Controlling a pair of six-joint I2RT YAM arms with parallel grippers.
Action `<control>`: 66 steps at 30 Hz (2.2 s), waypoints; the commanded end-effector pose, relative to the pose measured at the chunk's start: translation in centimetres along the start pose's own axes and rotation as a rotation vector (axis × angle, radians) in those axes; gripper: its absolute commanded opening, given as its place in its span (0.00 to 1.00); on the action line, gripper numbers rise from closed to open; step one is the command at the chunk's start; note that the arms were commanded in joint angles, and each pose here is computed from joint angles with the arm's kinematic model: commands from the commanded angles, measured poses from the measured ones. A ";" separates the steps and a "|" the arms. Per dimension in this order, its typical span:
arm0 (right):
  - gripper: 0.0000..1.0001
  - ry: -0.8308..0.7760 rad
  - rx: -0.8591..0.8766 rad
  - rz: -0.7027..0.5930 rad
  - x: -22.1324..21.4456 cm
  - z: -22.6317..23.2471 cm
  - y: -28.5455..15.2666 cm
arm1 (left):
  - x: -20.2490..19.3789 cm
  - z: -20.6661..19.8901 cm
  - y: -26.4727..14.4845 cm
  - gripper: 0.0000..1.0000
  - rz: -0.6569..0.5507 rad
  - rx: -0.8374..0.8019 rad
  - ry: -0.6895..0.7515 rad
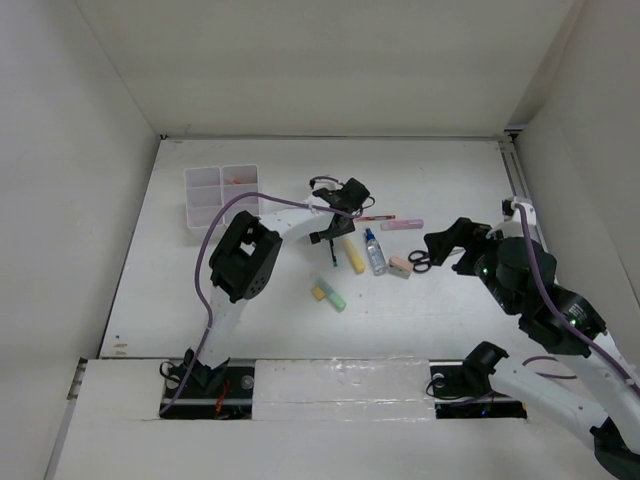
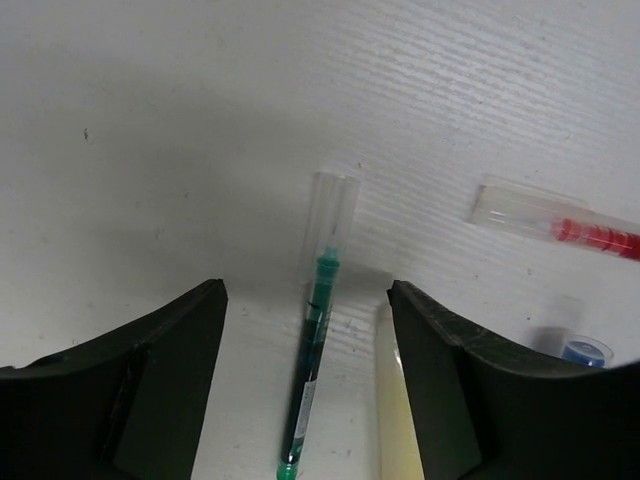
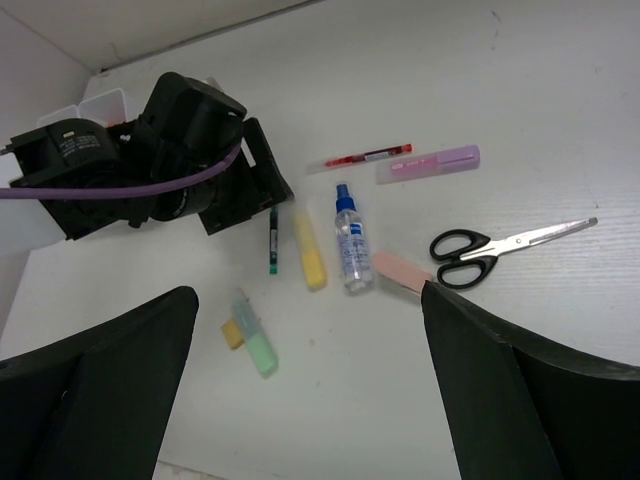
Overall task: Sort the stationery into containers
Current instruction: Pick up the pen from the center of the board, then place the pen in the storage box.
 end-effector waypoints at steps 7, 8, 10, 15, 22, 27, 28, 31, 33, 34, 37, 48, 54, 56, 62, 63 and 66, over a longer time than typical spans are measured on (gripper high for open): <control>1.00 0.008 0.036 -0.042 0.8 0.6 -0.1 | -0.4 2.1 0.4 0.54 -0.016 0.092 -0.022; 1.00 0.008 0.036 -0.042 0.8 0.6 -0.1 | -0.4 2.1 0.4 0.52 -0.016 0.092 -0.022; 1.00 -0.001 0.036 -0.042 0.7 0.5 -0.1 | -0.9 2.5 0.9 0.48 0.000 0.106 -0.013; 1.00 -0.001 0.036 -0.042 0.7 0.5 -0.1 | -2.1 3.0 1.7 0.33 0.041 0.115 -0.005; 1.00 0.007 0.041 -0.058 1.0 0.4 -0.5 | -2.9 4.8 3.2 0.00 0.083 0.150 0.003; 1.00 0.007 0.050 -0.055 0.9 0.5 -0.5 | -1.5 4.9 2.0 0.00 0.056 0.105 0.007; 1.00 0.007 0.050 -0.055 0.9 0.5 -0.5 | -1.1 4.3 1.7 0.00 0.042 0.060 0.010; 1.00 0.001 0.062 -0.059 0.9 0.7 -0.3 | 1.9 3.2 -1.3 0.00 -0.042 -0.018 0.010; 1.00 0.005 0.065 -0.067 1.0 0.7 -0.3 | 4.8 2.3 -4.3 0.00 -0.133 -0.077 -0.020; 1.00 0.012 0.081 -0.079 1.3 0.9 -0.5 | 5.7 2.0 -5.3 0.00 -0.159 -0.103 -0.030; 1.00 0.012 0.082 -0.079 1.1 0.8 -0.6 | 9.3 1.1 -9.0 0.00 -0.247 -0.194 -0.063; 1.00 -0.012 0.125 -0.086 1.4 1.4 -0.6 | 22.1 4.8 -16.4 0.00 -0.643 -0.137 -0.389; 1.00 -0.012 0.139 -0.104 1.6 1.5 -0.7 | 27.1 9.4 -17.2 0.00 -0.902 0.001 -0.595; 1.00 -0.013 0.163 -0.099 1.4 1.8 -0.6 | 28.5 10.3 -16.3 0.00 -0.921 0.001 -0.641; 1.00 -0.023 0.191 -0.073 1.1 2.5 0.0 | 31.2 11.8 -15.5 0.00 -1.032 -0.005 -0.672; 1.00 -0.027 0.189 -0.065 0.8 2.7 0.4 | 30.7 12.0 -14.6 0.00 -1.033 0.003 -0.654; 1.00 -0.027 0.197 -0.062 0.8 2.9 0.6 | 30.5 12.7 -14.1 0.00 -1.090 0.033 -0.690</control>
Point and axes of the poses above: each gripper's point midway between its finger pads, its own y axis out along the fingers, its own z axis along the line the jaws close on, x = y × z, the point moved 5 cm from there along -y, back along the fingers, and after that the axes turned 15 degrees about -y, right-handed, at the moved point
